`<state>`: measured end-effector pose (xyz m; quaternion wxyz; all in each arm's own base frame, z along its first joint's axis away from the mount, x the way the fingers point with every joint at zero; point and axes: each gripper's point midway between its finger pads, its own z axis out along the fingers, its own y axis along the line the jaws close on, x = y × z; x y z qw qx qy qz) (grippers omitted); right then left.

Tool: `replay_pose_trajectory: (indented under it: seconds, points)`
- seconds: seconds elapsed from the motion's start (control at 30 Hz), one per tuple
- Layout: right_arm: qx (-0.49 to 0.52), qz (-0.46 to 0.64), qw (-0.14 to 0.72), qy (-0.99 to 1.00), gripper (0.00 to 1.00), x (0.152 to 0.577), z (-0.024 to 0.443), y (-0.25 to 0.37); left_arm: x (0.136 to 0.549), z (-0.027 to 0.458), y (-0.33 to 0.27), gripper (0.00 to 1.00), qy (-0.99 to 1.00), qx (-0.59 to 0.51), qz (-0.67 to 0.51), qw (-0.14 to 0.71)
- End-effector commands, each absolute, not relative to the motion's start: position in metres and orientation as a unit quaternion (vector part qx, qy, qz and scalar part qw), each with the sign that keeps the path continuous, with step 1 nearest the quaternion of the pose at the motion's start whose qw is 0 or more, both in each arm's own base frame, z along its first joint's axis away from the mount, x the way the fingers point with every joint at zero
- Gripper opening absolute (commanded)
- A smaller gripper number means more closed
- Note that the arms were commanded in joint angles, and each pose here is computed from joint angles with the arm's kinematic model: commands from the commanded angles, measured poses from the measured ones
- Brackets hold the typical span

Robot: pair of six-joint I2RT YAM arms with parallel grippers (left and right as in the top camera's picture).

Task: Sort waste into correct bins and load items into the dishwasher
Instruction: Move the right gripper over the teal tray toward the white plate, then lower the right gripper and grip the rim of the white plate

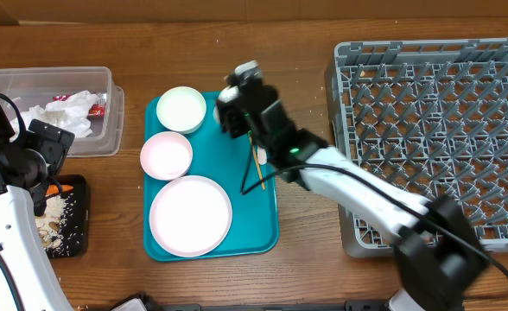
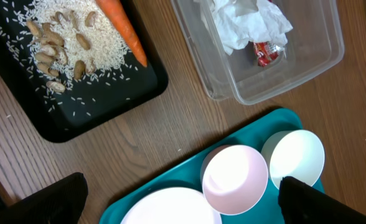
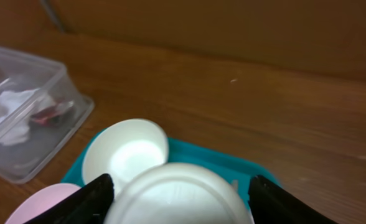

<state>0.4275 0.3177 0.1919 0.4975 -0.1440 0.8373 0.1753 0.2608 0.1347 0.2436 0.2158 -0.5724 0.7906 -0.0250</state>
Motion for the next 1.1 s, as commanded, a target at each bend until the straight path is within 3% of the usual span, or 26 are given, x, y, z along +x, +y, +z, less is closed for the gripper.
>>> replay_pose_trajectory:
  seconds: [0.0, 0.2, 0.3, 0.47, 0.57, 0.7, 0.83, 1.07]
  points:
    - [-0.037, 0.101, 0.573, 0.813, 0.74, 0.450, 0.277, 0.220, 0.261, 0.246, 0.137, 1.00, 0.787, -0.576, -0.023, 0.220]
    - [0.088, 0.003, 0.564, 0.821, 0.74, 0.461, 0.297, 0.059, 0.261, 0.246, 0.137, 1.00, 0.787, -0.576, -0.023, 0.220]
    - [0.097, 0.020, 0.519, 0.849, 0.87, 0.458, 0.276, 0.011, 0.261, 0.246, 0.137, 1.00, 0.787, -0.576, -0.023, 0.220]
    - [-0.005, 0.191, 0.486, 0.853, 0.93, 0.450, 0.274, 0.079, 0.261, 0.246, 0.137, 1.00, 0.787, -0.576, -0.023, 0.220]
    - [-0.059, 0.231, 0.478, 0.845, 0.98, 0.446, 0.273, 0.130, 0.261, 0.246, 0.137, 1.00, 0.787, -0.576, -0.023, 0.220]
    - [-0.128, 0.267, 0.441, 0.847, 1.00, 0.444, 0.233, 0.213, 0.261, 0.246, 0.137, 1.00, 0.787, -0.576, -0.023, 0.220]
    - [-0.182, 0.288, 0.390, 0.856, 1.00, 0.442, 0.157, 0.286, 0.261, 0.246, 0.137, 1.00, 0.787, -0.576, -0.023, 0.220]
    - [-0.232, 0.306, 0.359, 0.850, 1.00, 0.419, 0.107, 0.347, 0.261, 0.246, 0.137, 1.00, 0.787, -0.576, -0.023, 0.220]
